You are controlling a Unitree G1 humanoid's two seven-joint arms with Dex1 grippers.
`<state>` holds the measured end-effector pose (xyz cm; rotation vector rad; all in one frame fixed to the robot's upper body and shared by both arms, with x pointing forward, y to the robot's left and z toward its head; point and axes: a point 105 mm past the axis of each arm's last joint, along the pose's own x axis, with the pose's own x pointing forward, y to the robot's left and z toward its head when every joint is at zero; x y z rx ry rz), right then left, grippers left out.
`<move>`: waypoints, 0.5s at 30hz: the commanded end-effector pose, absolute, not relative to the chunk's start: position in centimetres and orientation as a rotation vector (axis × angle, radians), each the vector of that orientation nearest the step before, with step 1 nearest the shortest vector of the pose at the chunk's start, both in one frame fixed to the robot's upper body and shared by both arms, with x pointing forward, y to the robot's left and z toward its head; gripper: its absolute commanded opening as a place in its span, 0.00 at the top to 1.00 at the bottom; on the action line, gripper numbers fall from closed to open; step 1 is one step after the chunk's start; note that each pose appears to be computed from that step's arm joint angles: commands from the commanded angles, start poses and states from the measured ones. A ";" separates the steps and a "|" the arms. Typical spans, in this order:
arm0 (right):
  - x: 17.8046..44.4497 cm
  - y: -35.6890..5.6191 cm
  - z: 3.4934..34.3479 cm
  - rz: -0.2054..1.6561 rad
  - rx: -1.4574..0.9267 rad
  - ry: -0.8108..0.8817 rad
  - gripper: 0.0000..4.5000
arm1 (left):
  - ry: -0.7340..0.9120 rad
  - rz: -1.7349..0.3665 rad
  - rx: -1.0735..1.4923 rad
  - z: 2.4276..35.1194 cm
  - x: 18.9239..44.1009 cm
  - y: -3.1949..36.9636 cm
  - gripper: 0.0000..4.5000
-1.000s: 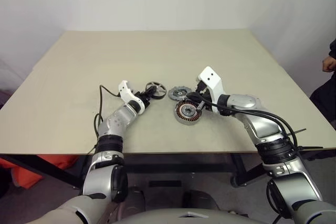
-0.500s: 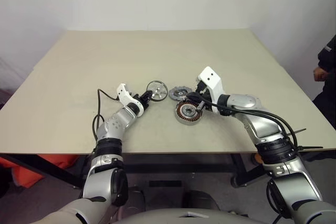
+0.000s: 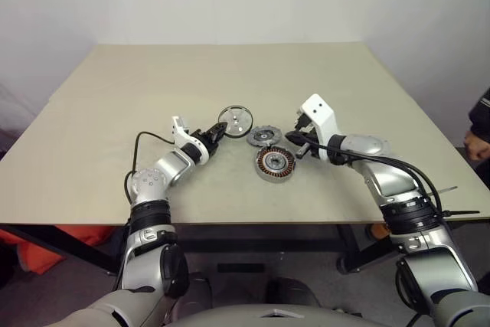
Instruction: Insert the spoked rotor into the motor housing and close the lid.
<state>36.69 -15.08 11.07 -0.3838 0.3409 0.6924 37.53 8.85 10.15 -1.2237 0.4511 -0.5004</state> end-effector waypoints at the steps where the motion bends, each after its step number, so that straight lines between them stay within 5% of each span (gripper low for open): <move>1: 37.2 -16.8 13.3 0.640 -0.456 0.282 1.00 | 0.459 -0.616 -1.199 12.9 36.4 7.7 0.90; 15: 35.5 -19.8 12.4 0.579 -0.543 0.337 1.00 | 0.796 -0.758 -1.094 9.3 33.9 1.6 0.90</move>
